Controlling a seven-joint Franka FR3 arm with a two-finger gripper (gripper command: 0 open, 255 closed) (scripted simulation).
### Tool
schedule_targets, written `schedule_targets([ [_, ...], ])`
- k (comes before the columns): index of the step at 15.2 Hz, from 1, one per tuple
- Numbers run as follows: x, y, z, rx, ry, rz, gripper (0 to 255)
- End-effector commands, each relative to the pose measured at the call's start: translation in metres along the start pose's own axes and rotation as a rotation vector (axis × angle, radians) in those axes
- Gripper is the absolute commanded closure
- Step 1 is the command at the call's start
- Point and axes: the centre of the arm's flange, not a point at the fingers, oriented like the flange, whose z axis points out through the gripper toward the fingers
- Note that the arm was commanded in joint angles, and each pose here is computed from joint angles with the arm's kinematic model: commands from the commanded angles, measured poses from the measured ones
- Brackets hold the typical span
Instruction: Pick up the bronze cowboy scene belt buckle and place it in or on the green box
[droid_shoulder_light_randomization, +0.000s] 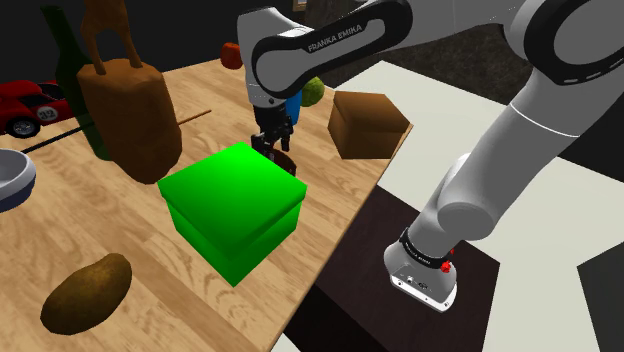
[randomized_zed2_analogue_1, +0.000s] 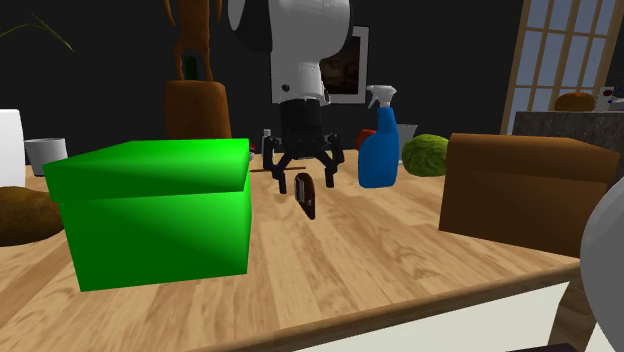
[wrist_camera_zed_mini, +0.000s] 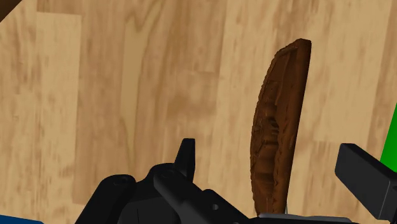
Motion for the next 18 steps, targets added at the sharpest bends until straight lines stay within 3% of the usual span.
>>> schedule_targets([
  [1,0.000,0.000,0.000,0.000,0.000,0.000,0],
  [2,0.000,0.000,0.000,0.000,0.000,0.000,255],
  [11,0.000,0.000,0.000,0.000,0.000,0.000,255],
  [18,-0.008,0.000,-0.036,0.000,0.000,0.000,255],
])
